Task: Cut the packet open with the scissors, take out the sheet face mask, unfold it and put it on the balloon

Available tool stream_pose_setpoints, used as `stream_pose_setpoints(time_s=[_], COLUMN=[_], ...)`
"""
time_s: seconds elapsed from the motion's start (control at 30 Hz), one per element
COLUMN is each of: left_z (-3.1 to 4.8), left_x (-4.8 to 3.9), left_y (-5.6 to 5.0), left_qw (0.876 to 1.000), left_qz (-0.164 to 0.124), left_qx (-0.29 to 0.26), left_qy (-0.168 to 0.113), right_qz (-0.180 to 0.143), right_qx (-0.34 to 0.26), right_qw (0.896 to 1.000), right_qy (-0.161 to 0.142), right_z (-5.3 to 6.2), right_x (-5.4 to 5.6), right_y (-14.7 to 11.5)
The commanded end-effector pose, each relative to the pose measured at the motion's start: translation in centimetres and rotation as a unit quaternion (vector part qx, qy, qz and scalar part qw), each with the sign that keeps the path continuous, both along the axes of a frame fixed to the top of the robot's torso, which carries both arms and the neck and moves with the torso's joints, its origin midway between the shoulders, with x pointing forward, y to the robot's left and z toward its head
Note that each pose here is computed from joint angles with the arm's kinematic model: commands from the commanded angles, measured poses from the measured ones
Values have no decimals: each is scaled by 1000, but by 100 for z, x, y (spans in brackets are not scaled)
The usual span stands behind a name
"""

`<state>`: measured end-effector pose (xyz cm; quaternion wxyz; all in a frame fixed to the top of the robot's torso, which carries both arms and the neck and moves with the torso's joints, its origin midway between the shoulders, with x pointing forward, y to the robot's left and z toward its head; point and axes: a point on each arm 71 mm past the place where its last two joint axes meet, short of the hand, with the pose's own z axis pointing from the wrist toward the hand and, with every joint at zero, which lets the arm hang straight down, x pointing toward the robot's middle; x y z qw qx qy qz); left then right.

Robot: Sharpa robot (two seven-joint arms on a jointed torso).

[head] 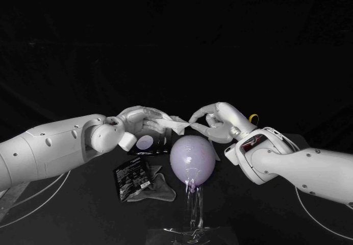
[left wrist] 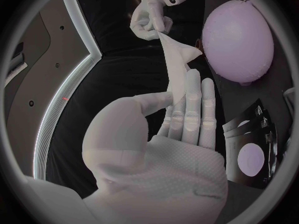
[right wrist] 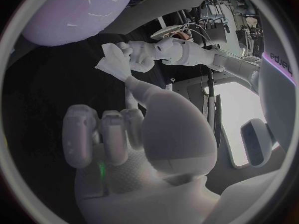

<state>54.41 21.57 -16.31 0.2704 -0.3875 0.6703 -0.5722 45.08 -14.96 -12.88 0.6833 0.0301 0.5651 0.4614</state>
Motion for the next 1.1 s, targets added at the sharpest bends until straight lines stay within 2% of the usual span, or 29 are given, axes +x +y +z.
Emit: stream_pose_setpoints(time_s=[0.03, 0.53, 0.8, 1.1], left_z=[36, 86, 147, 178], left_x=[-6, -24, -17, -10], left_y=[-49, -121, -163, -166], left_qw=[1000, 999, 998, 998], left_qz=[-9, -18, -23, -23], left_qx=[-7, -26, -36, -35], left_qy=[-11, -27, -35, -40], right_qz=[6, 8, 2, -9], right_qx=[-4, -27, -33, -30], right_qw=[1000, 999, 999, 999], right_qy=[0, 28, 26, 18], right_z=[1, -60, -71, -65], right_x=[4, 61, 87, 111], right_y=[32, 98, 118, 81])
